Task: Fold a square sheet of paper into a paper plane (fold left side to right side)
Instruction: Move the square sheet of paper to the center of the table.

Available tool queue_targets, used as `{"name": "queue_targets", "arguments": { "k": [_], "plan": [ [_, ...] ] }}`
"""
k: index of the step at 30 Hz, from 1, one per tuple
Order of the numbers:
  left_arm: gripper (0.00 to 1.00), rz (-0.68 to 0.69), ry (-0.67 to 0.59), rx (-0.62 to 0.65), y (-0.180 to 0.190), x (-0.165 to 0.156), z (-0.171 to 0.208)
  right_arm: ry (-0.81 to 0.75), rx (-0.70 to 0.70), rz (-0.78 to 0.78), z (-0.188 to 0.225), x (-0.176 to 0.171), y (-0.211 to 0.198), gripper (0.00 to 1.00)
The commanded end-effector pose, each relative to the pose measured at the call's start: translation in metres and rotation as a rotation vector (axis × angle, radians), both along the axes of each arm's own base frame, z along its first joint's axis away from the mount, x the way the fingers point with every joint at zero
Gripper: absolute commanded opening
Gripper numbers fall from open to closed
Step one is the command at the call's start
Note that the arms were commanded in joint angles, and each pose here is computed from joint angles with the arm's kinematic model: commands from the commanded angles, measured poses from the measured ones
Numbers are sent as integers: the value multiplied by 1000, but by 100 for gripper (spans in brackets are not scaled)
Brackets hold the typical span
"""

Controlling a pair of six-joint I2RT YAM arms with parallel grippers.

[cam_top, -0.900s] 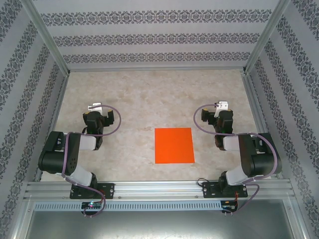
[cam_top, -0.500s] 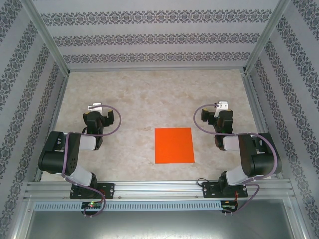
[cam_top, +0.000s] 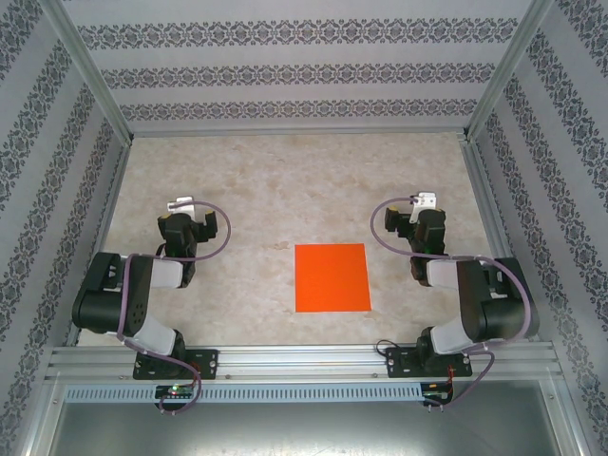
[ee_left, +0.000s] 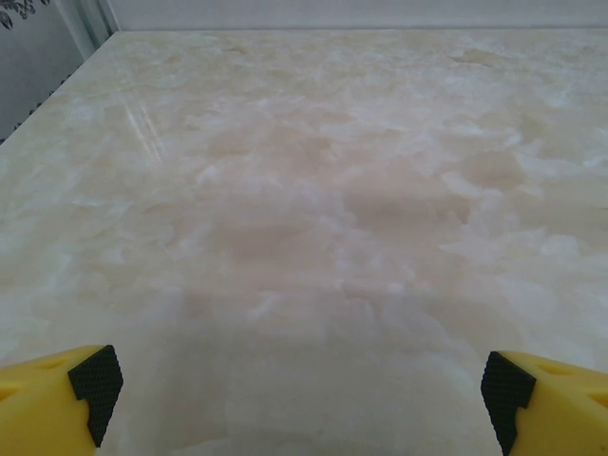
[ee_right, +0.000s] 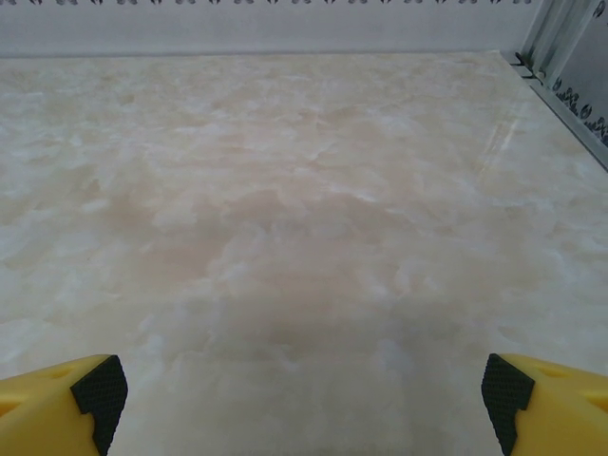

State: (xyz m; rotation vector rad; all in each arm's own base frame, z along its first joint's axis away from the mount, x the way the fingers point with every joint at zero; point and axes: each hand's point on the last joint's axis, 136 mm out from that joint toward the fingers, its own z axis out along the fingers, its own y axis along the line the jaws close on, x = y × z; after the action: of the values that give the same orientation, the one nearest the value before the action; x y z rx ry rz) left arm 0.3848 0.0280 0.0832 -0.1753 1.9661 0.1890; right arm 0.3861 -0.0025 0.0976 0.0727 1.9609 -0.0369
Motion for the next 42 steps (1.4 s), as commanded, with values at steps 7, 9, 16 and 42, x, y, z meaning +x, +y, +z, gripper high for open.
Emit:
{"name": "queue_targets", "arguments": {
  "k": [7,9,16,42],
  "plan": [
    [100,12,-33,-194,-12,-25,75,84,54,-5,78,-33,25,98],
    [100,15,5,-318,-21,-35,80,149,90,31,79,-47,44,98],
    [100,-165,172,-666,-81,-58,80,427,77,184,41,-98,125,98],
    [100,-171,152,-657,-82,-77,95,866,-92,354,-100,-139,246,98]
  ]
}}
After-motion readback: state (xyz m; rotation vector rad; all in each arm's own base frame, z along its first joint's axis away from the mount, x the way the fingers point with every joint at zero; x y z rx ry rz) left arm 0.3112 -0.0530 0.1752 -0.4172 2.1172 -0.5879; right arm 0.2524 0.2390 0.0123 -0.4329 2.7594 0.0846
